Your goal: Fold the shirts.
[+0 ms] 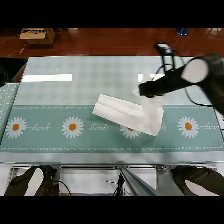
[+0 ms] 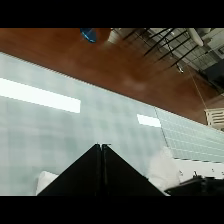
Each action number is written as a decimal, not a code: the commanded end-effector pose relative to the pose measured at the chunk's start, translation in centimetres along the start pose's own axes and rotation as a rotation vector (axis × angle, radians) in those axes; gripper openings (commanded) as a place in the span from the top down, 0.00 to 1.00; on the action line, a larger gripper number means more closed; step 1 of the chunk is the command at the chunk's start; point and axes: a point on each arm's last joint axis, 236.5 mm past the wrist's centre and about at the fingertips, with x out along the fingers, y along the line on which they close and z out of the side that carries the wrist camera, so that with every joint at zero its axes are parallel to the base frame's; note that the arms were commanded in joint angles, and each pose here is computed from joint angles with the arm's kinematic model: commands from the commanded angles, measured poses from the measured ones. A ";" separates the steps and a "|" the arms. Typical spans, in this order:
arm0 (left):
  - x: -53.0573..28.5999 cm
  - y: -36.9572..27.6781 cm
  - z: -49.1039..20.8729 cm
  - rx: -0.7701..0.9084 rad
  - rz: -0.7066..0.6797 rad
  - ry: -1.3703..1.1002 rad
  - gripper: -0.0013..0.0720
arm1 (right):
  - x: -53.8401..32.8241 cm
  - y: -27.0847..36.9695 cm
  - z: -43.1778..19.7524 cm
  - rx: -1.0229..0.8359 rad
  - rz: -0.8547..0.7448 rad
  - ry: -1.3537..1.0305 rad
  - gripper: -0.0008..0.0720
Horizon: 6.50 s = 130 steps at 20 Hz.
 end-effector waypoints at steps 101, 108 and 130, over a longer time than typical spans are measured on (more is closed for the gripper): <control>12.3 6.7 -13.0 0.499 0.395 0.665 0.15 | -12.3 -19.7 2.1 0.300 -0.115 -0.451 0.26; 10.1 7.6 -13.3 0.514 0.567 0.771 0.00 | -7.9 -15.2 -1.2 0.132 -0.109 -0.208 0.25; 7.7 7.9 -15.3 0.478 0.598 0.897 0.00 | -8.6 -15.1 -1.1 0.012 -0.157 -0.166 0.18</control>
